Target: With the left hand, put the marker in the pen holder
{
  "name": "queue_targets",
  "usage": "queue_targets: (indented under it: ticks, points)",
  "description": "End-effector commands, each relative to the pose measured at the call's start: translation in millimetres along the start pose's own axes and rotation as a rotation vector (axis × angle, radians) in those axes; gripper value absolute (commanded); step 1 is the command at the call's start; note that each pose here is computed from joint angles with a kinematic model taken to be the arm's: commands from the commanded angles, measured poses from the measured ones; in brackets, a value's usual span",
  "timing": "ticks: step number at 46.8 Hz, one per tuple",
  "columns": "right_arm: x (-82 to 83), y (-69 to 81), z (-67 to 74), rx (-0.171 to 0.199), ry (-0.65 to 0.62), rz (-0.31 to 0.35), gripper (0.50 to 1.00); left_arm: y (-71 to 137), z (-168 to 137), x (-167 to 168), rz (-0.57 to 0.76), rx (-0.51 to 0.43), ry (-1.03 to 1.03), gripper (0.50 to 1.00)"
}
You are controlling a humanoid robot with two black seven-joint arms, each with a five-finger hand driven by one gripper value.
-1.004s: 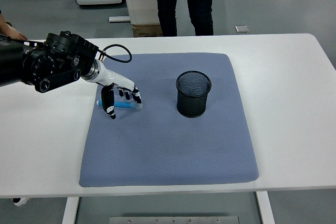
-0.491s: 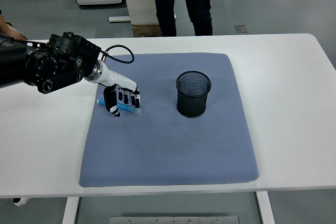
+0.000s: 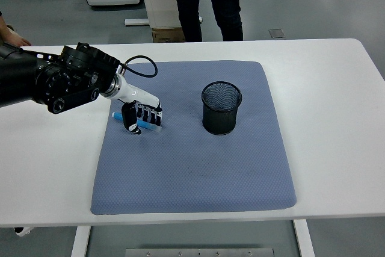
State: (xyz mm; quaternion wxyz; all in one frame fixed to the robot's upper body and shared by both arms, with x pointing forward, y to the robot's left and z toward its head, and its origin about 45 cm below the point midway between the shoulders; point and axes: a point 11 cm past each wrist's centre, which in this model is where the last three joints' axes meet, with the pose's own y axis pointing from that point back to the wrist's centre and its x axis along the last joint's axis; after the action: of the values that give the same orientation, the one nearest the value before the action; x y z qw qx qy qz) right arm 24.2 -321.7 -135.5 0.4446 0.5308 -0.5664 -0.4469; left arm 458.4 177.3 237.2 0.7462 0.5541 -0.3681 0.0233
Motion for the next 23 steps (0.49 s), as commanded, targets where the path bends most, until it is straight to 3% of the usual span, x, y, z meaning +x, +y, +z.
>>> queue_targets:
  ticks: [1, 23]
  points:
    - [0.0, 0.0, 0.0, 0.0, -0.001, 0.0, 1.0, 0.3, -0.4, 0.6, 0.003, 0.002, -0.003, 0.698]
    - [0.0, 0.0, 0.0, 0.0, 0.0, 0.0, 1.0, -1.6, 0.8, 2.0, 0.024, 0.008, -0.026, 0.663]
